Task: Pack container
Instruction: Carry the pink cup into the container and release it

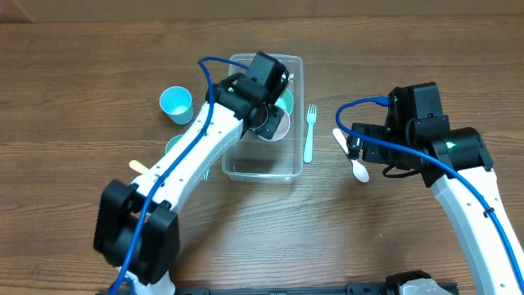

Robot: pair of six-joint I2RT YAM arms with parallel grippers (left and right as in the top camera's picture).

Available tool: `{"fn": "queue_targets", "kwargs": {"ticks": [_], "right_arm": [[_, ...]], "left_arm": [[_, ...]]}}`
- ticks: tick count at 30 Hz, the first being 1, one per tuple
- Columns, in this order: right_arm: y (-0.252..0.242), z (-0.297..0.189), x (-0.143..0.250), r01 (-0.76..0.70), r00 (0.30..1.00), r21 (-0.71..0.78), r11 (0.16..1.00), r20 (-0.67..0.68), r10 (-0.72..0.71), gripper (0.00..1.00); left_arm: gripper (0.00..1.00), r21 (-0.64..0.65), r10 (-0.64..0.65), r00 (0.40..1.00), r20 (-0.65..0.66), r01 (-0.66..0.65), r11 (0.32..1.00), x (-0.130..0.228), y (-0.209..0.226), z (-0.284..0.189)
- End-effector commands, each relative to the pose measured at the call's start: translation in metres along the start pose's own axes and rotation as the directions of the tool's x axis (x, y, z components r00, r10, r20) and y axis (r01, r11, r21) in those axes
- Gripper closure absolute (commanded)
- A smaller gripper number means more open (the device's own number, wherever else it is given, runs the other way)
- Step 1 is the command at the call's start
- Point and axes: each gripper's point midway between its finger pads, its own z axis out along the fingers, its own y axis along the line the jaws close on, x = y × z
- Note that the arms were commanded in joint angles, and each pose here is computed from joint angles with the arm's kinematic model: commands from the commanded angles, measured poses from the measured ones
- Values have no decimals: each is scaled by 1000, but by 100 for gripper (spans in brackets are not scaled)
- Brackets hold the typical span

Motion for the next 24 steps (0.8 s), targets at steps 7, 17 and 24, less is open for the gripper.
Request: {"fn": "queue_targets", "kwargs": {"ticks": [7, 17, 24], "right_arm": [[0, -1, 0, -1, 1000, -7, 1000, 8, 1, 0], [1, -1, 0, -1, 1000, -7, 1000, 8, 1, 0], [1, -1, 0, -1, 1000, -7, 1000, 8, 1, 0]], "left_arm": [[96, 14, 79, 991, -106, -78, 997, 18, -22, 31], [64, 13, 116, 983, -143, -115, 993, 27, -36, 50], [62, 25, 115, 983, -141, -113, 993, 26, -39, 49]]}}
